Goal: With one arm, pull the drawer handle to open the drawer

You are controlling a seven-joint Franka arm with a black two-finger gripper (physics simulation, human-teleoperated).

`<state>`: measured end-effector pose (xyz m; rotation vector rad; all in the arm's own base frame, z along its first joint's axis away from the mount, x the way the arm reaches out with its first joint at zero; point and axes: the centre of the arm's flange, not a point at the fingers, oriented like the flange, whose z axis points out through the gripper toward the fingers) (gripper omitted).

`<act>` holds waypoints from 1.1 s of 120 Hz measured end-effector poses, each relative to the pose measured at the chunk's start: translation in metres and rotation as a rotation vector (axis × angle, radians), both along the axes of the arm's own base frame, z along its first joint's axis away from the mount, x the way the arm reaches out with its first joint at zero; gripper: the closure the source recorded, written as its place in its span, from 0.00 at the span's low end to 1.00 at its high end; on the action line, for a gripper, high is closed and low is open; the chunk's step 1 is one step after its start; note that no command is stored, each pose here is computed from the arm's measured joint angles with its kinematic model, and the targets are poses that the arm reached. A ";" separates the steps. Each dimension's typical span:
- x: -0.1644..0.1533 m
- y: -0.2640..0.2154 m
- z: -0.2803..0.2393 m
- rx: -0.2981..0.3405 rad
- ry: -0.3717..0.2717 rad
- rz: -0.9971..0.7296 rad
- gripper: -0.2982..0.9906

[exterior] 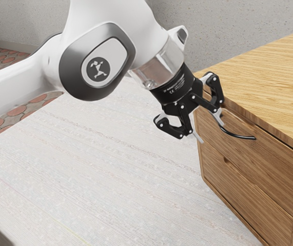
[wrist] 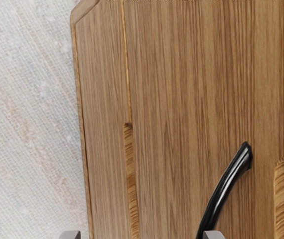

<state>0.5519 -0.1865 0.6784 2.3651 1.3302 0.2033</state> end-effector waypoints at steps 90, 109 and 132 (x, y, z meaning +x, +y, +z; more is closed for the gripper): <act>0.000 0.002 0.011 -0.017 -0.028 0.006 0.61; -0.002 -0.010 0.008 -0.019 -0.030 -0.014 0.61; -0.005 -0.022 0.005 -0.021 -0.027 -0.036 0.62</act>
